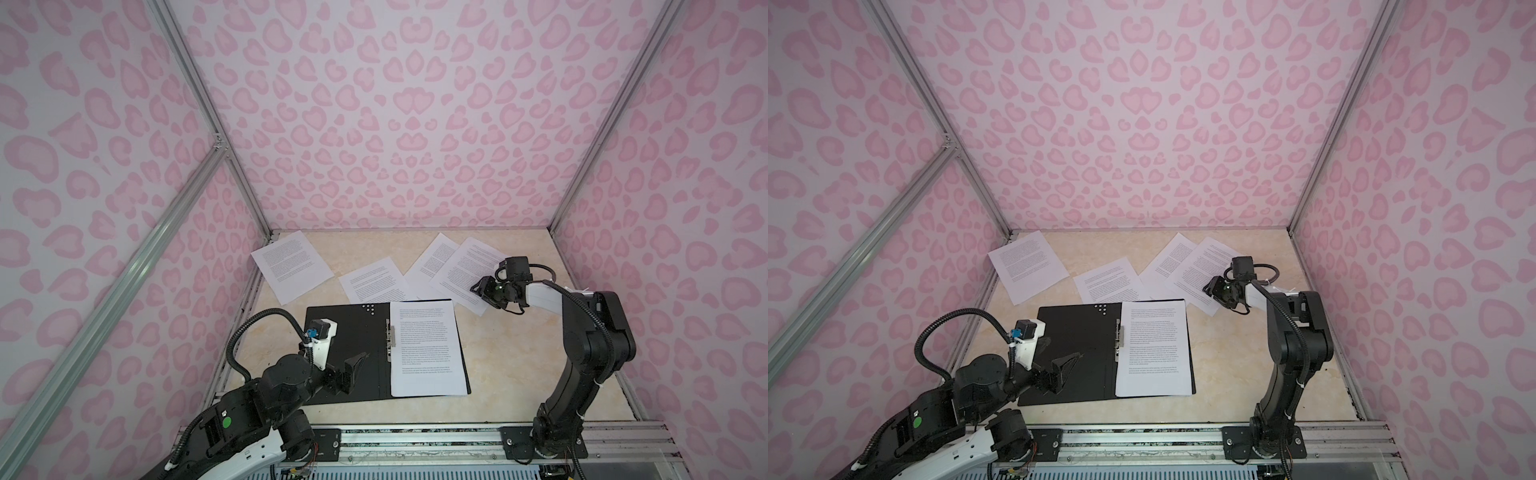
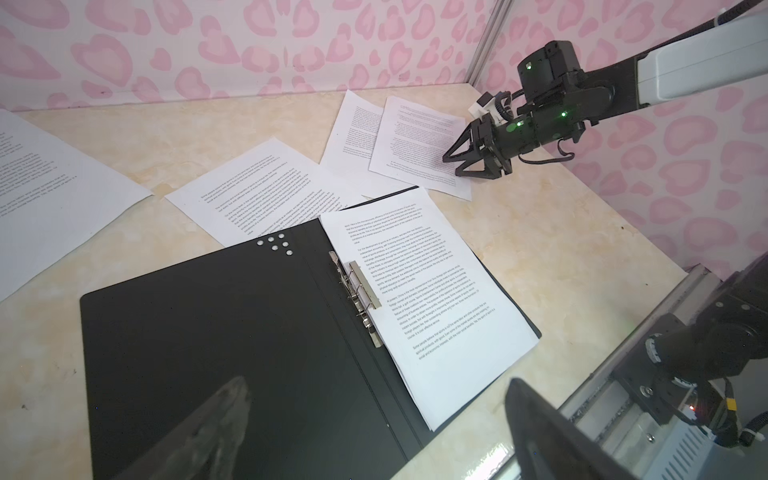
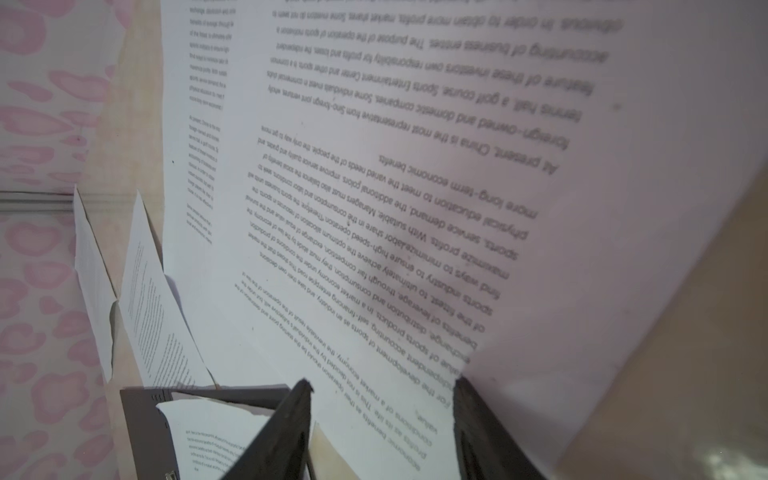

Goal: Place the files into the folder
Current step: 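Move the right gripper to a loose white sheet beyond the folder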

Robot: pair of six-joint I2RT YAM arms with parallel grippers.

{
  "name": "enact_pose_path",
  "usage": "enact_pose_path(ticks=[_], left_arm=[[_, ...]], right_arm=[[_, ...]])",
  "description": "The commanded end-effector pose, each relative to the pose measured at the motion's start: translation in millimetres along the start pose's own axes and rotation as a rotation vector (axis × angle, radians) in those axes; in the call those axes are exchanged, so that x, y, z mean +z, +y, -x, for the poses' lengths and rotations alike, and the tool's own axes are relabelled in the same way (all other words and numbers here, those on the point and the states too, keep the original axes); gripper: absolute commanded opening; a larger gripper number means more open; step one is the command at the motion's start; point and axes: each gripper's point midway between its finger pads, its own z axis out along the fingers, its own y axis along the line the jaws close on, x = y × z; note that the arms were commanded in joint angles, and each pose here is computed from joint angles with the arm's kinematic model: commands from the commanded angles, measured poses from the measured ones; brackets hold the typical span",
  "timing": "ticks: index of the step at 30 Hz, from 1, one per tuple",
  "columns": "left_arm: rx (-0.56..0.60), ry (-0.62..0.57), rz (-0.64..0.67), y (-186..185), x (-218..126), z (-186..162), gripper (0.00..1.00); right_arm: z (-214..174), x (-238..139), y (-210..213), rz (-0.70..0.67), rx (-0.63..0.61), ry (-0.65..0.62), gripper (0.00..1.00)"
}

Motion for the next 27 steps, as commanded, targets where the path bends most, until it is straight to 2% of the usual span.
enact_pose_path(ticks=[1, 5, 7, 11, 14, 18, 23, 27], left_arm=[[-0.004, -0.013, -0.003, -1.0, 0.6, 2.7, 0.97], [-0.004, -0.014, -0.006, -1.5, 0.5, 3.1, 0.97], [-0.004, -0.013, -0.006, -1.5, 0.5, 3.0, 0.97], [-0.006, -0.015, -0.007, -1.7, 0.3, 3.5, 0.97], [-0.005, -0.014, -0.006, -1.6, 0.3, 3.4, 0.97], [-0.005, -0.014, -0.007, -1.6, 0.5, 3.3, 0.97], [-0.004, -0.012, -0.008, -1.8, 0.7, 2.6, 0.97], [-0.003, -0.011, -0.010, -2.2, 0.6, 2.4, 0.97]], right_arm=[[-1.8, -5.8, -33.8, -0.098, 0.072, -0.011, 0.56], [15.9, -33.6, -64.1, -0.194, 0.133, -0.102, 0.57], [25.2, -49.1, -66.3, -0.239, 0.118, -0.151, 0.58], [28.3, -62.1, -24.7, -0.217, -0.021, -0.199, 0.60], [12.5, -45.8, 16.7, -0.162, -0.132, -0.127, 0.62], [-6.6, -14.0, 45.9, -0.050, -0.125, -0.034, 0.62], [-21.3, 12.8, 56.6, -0.038, -0.144, 0.022, 0.63], [-31.3, 23.0, 40.1, -0.075, -0.109, 0.058, 0.63]])
